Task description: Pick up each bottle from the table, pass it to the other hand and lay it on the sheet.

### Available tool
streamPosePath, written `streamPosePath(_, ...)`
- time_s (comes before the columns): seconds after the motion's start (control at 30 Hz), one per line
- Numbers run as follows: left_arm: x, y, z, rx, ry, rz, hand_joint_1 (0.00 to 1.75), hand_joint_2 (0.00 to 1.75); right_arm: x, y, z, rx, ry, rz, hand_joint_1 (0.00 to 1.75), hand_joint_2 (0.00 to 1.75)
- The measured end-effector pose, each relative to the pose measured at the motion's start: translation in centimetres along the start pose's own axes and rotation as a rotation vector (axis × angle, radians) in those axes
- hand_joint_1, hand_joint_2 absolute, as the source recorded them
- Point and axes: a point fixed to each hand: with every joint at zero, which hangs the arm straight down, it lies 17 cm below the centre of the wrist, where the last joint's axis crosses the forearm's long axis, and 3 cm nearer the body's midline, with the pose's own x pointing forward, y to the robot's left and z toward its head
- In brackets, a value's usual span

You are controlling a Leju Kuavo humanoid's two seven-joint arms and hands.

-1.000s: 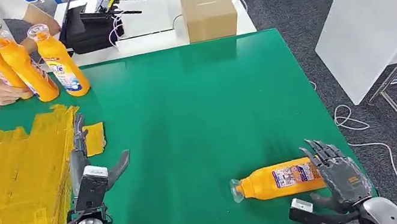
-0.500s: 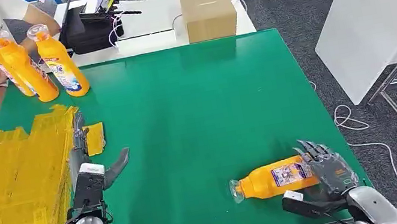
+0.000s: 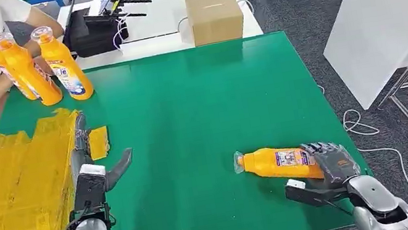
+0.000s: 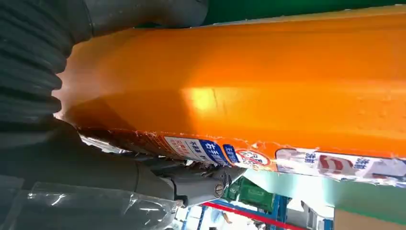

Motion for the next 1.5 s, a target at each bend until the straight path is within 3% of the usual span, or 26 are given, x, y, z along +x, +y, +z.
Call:
streamPosePath(0.33, -0.3, -0.4, 0.1, -0.008, 0.008, 0.003, 0.00, 1.75, -0.5, 0.8, -0.4, 0.024, 0.011, 0.017, 1.75, 1.75)
streamPosePath(0.6, -0.3, -0.6, 0.1, -0.016, 0.013, 0.010, 0.00, 1.75, 0.5, -0.4, -0.8, -0.057, 0.005, -0.026, 1.75, 1.75)
streamPosePath(0.87, -0.4, -3.2, 0.8, -0.121, 0.055, 0.098, 0.00, 1.75, 5.6, -8.1, -0.8, -0.399, -0.068, -0.570, 1.75, 1.75)
streamPosePath(1.0, 0.5, -5.1, 1.1, -0.193, 0.053, 0.161, 0.00, 1.75, 6.6, -11.6, -1.3, -0.513, -0.101, -0.765, 1.75, 1.75)
streamPosePath(1.27, 3.3, -9.4, 0.8, -0.369, 0.039, 0.312, 0.00, 1.75, 8.0, -16.3, -2.1, -0.655, -0.152, -1.008, 1.75, 1.75)
streamPosePath(1.5, 4.0, -10.3, 0.5, -0.403, 0.024, 0.319, 0.00, 1.75, 8.8, -17.2, -2.7, -0.667, -0.159, -1.049, 1.75, 1.75)
